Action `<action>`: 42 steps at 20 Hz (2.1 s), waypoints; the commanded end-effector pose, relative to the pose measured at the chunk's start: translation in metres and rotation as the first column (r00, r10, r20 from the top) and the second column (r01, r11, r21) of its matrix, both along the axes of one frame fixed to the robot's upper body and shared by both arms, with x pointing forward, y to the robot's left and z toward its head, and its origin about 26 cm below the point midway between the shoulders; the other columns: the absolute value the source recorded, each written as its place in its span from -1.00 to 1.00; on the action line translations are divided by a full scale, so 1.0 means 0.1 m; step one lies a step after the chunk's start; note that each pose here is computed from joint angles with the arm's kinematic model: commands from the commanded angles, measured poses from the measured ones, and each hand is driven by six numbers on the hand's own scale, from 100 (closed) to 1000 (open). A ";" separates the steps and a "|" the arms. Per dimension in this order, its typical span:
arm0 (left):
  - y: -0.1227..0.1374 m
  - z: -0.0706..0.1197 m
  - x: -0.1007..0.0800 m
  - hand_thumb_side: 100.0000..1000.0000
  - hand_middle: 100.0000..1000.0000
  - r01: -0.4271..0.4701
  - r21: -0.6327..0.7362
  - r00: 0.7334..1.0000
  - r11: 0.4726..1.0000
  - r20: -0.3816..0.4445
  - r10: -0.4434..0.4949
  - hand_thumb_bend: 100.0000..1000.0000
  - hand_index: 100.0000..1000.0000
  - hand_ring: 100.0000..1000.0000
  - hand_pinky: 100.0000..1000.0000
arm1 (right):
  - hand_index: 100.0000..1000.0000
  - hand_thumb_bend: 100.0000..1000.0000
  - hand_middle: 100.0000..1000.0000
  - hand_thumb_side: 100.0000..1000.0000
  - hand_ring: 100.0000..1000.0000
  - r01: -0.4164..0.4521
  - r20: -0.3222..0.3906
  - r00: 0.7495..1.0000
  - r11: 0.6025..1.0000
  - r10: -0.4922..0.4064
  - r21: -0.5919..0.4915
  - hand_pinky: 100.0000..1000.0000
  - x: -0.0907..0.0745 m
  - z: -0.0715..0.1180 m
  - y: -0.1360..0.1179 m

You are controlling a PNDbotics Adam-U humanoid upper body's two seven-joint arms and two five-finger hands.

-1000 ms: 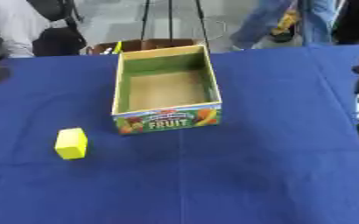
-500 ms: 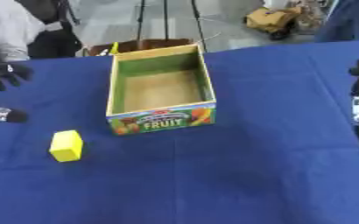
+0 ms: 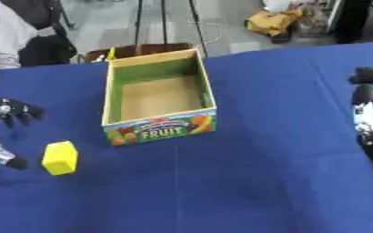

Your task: Pick up objects on the table and place them in the box.

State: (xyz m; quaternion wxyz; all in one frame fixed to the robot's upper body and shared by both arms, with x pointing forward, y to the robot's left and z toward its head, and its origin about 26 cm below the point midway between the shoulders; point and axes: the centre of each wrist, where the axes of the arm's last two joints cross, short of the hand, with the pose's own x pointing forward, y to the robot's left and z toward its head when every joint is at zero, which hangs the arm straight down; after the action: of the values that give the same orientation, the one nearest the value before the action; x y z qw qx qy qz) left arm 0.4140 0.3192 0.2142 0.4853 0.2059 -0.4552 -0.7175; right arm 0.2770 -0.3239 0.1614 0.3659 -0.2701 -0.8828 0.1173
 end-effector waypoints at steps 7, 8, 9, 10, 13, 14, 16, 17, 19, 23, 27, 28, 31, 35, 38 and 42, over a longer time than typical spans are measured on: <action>-0.07 -0.06 0.14 0.10 0.68 -0.026 0.057 0.999 0.998 -0.019 0.027 0.63 0.99 0.60 0.42 | 0.58 -1.00 0.28 0.48 0.83 -0.010 0.021 1.000 1.000 0.010 -0.030 0.58 -0.01 0.08 0.01; -0.08 -0.09 0.16 0.10 0.67 -0.034 0.066 0.999 0.997 -0.025 0.036 0.62 0.98 0.59 0.41 | 0.58 -1.00 0.28 0.48 0.83 -0.011 0.021 1.000 0.999 0.012 -0.030 0.58 -0.01 0.08 0.01; -0.08 -0.11 0.17 0.11 0.67 -0.040 0.077 0.999 0.996 -0.028 0.042 0.61 0.98 0.58 0.41 | 0.58 -1.00 0.28 0.48 0.83 -0.012 0.022 1.000 0.999 0.013 -0.031 0.59 0.00 0.08 0.01; -0.09 -0.12 0.18 0.10 0.67 -0.045 0.087 0.998 0.995 -0.029 0.048 0.61 0.98 0.58 0.41 | 0.58 -1.00 0.28 0.48 0.83 -0.013 0.022 1.000 0.999 0.013 -0.031 0.59 0.00 0.08 0.01; -0.10 -0.17 0.21 0.10 0.64 -0.058 0.109 0.998 0.992 -0.029 0.061 0.60 0.96 0.56 0.40 | 0.58 -1.00 0.28 0.48 0.84 -0.015 0.021 1.000 0.999 0.015 -0.032 0.59 0.00 0.08 0.01; -0.10 -0.18 0.21 0.10 0.64 -0.061 0.112 0.997 0.992 -0.030 0.065 0.61 0.96 0.56 0.39 | 0.58 -1.00 0.28 0.48 0.84 -0.016 0.021 1.000 0.999 0.016 -0.032 0.59 0.00 0.08 0.02; -0.10 -0.21 0.23 0.10 0.63 -0.068 0.109 0.997 0.992 -0.037 0.073 0.62 0.96 0.56 0.39 | 0.58 -1.00 0.28 0.48 0.84 -0.016 0.021 1.000 0.999 0.017 -0.033 0.59 0.00 0.08 0.02; -0.10 -0.22 0.24 0.10 0.63 -0.072 0.105 0.996 0.992 -0.039 0.076 0.63 0.96 0.55 0.39 | 0.58 -1.00 0.28 0.48 0.84 -0.016 0.021 1.000 0.999 0.017 -0.033 0.59 0.00 0.08 0.02; -0.10 -0.24 0.25 0.11 0.63 -0.080 0.097 0.995 0.992 -0.044 0.084 0.63 0.95 0.55 0.38 | 0.58 -1.00 0.28 0.48 0.84 -0.017 0.021 1.000 0.999 0.018 -0.034 0.59 0.00 0.08 0.02; -0.12 -0.23 0.27 0.13 0.63 -0.097 0.109 0.994 0.989 -0.038 0.102 0.58 0.93 0.55 0.38 | 0.58 -1.00 0.28 0.48 0.84 -0.020 0.022 1.000 0.999 0.021 -0.036 0.59 0.00 0.08 0.02; -0.13 -0.24 0.27 0.15 0.54 -0.105 0.129 0.994 0.986 -0.017 0.108 0.53 0.85 0.49 0.30 | 0.58 -1.00 0.28 0.48 0.85 -0.019 0.022 1.000 0.999 0.020 -0.037 0.60 0.00 0.08 0.02; -0.13 -0.24 0.27 0.15 0.53 -0.108 0.133 0.994 0.985 -0.009 0.110 0.52 0.84 0.48 0.29 | 0.58 -1.00 0.28 0.48 0.85 -0.020 0.020 1.000 0.999 0.020 -0.037 0.60 0.00 0.08 0.02; -0.14 -0.27 0.27 0.16 0.47 -0.122 0.148 0.993 0.982 0.017 0.121 0.49 0.79 0.43 0.21 | 0.58 -1.00 0.28 0.49 0.85 -0.021 0.020 1.000 0.999 0.021 -0.038 0.60 0.00 0.08 0.03; -0.12 -0.33 0.28 0.16 0.41 -0.130 0.158 0.991 0.979 0.018 0.129 0.50 0.71 0.36 0.14 | 0.58 -1.00 0.28 0.48 0.85 -0.018 0.021 1.000 0.999 0.019 -0.036 0.60 0.00 0.08 0.02; -0.12 -0.34 0.27 0.18 0.27 -0.130 0.160 0.991 0.979 0.045 0.125 0.42 0.57 0.22 -0.06 | 0.58 -1.00 0.28 0.48 0.85 -0.016 0.019 1.000 0.999 0.016 -0.036 0.60 0.00 0.08 0.02; -0.13 -0.36 0.24 0.14 0.08 -0.136 0.174 0.988 0.975 0.094 0.121 0.37 0.41 0.00 -0.36 | 0.58 -1.00 0.28 0.49 0.86 -0.015 0.017 1.000 0.999 0.015 -0.036 0.60 0.00 0.08 0.02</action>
State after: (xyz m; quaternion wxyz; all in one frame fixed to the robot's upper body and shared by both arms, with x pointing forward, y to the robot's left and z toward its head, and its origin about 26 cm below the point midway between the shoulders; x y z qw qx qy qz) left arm 0.4396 0.2978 0.1726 0.4947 0.2878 -0.4027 -0.7143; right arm 0.2784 -0.3213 0.1624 0.3647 -0.2637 -0.8839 0.1271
